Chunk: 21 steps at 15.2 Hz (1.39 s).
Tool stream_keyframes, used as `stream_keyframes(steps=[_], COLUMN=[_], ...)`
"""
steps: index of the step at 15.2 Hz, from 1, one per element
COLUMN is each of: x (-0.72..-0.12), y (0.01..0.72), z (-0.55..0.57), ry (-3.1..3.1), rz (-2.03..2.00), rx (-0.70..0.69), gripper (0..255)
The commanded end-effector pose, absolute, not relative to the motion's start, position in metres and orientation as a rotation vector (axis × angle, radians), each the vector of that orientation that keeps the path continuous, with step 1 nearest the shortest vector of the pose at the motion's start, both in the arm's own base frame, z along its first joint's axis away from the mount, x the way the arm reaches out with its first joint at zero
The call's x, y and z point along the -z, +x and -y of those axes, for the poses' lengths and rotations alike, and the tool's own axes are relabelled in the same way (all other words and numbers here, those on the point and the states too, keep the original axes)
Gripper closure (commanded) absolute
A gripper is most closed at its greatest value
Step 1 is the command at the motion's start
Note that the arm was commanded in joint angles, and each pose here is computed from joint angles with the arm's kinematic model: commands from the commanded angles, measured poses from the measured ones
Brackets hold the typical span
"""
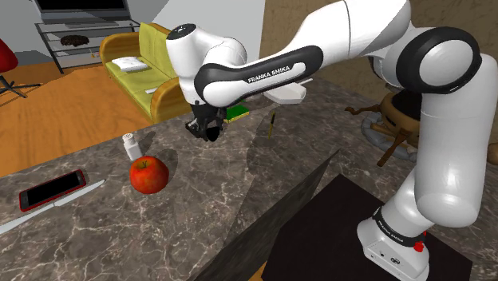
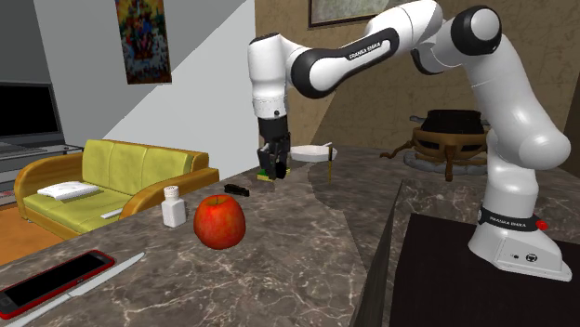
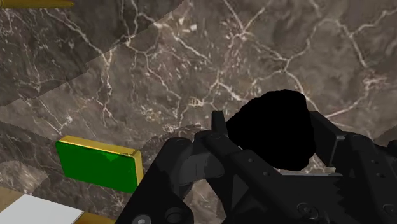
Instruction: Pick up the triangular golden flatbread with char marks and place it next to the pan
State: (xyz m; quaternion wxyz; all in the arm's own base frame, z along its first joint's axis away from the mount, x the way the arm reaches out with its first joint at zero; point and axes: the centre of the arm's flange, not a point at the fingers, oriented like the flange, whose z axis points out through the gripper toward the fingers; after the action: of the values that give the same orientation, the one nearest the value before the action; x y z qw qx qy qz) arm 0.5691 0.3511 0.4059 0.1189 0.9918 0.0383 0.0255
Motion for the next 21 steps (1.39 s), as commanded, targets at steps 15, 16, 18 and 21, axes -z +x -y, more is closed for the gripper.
stream_keyframes(steps=[15,16,18,21], x=[-0.445,-0.445,-0.445,-0.445], y=[0.552,0.55,0.545,0.539], z=[-0.247,-0.234,-0.208,-0.169], ry=[2.9,2.9,2.9,2.9], rz=[-0.112,-0.112,-0.112,-0.112], rx=[-0.074,-0.074,-0.074,-0.074], gripper=[255,255,255,255])
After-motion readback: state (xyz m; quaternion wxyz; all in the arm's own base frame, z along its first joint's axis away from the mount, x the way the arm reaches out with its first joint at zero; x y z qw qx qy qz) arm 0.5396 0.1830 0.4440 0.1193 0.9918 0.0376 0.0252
